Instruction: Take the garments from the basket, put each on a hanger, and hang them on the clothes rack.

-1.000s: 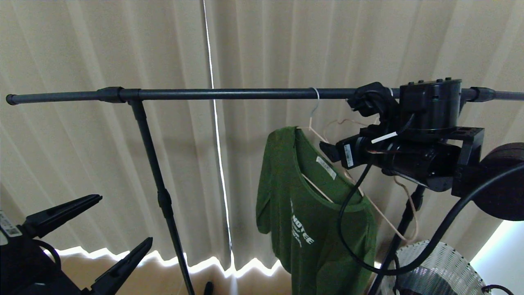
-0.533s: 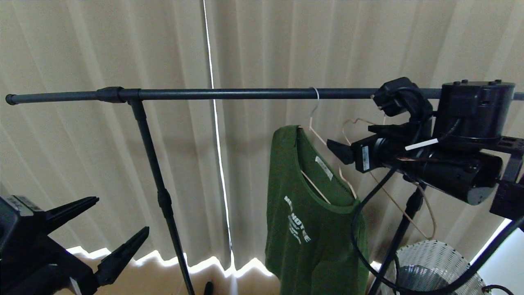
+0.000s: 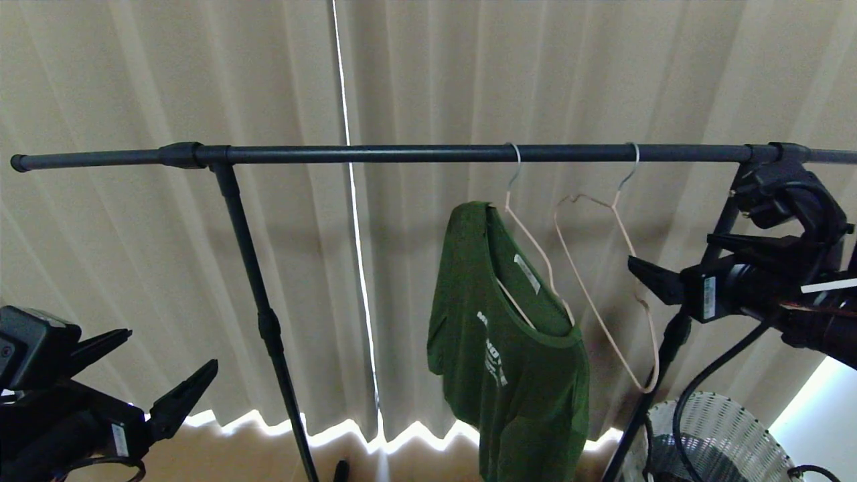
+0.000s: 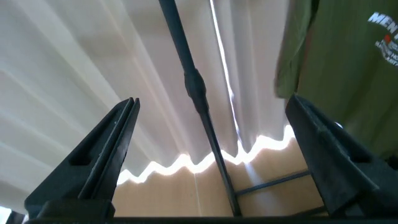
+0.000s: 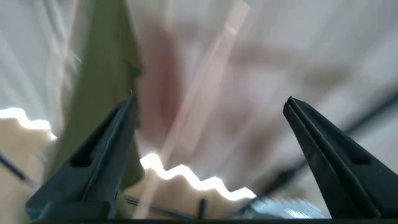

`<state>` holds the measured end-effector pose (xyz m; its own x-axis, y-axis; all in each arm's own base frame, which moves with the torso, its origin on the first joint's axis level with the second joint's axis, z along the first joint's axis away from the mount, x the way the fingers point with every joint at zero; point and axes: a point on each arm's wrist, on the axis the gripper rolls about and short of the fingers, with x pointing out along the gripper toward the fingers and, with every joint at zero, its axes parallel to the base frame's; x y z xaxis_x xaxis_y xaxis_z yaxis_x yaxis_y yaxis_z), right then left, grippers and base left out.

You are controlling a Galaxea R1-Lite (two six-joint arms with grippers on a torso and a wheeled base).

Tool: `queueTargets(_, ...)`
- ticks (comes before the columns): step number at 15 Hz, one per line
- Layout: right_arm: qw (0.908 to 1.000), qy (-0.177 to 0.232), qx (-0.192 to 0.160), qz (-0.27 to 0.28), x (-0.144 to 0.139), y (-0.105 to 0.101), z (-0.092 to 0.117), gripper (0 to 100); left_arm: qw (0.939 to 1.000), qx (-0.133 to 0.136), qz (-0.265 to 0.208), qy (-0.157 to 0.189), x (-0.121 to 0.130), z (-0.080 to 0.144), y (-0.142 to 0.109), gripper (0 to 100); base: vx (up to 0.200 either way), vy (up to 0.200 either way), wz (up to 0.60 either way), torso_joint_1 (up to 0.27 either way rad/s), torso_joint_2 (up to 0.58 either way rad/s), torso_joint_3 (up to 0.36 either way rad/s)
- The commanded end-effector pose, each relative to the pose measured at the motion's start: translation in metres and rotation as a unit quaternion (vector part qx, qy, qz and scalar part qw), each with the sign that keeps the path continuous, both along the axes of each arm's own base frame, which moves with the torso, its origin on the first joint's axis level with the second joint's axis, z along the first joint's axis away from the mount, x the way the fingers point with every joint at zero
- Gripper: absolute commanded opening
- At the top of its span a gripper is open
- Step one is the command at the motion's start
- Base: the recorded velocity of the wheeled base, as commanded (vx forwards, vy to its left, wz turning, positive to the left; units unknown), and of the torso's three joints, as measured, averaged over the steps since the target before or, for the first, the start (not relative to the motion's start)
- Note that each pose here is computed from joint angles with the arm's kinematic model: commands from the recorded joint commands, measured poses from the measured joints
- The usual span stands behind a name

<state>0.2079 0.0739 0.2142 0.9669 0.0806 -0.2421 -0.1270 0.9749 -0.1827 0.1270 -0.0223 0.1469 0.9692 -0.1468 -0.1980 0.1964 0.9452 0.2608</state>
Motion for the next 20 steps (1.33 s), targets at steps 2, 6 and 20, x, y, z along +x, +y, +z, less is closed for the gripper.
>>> queueTargets(2,0.9995,-0.009,0.0,-0.031,-0.02,-0.02,-0.002,100,1.0,-0.001,0.001,0.008,-0.001,-0.003,0.0,100,-0.1,0.0,0.0,-0.001,0.0,-0.001)
queueTargets(6,0.9975,-0.004,-0.024,-0.067,-0.024,-0.038,-0.008,100,0.9997,-0.003,0.023,0.007,0.0,-0.003,0.006,100,-0.2,0.0,0.0,0.004,0.0,0.002)
queueTargets(20,0.9948,0.032,-0.047,-0.085,-0.046,-0.051,-0.035,100,0.9993,-0.002,0.036,0.011,-0.003,-0.006,0.01,100,-0.1,0.0,0.0,0.0,0.0,0.001)
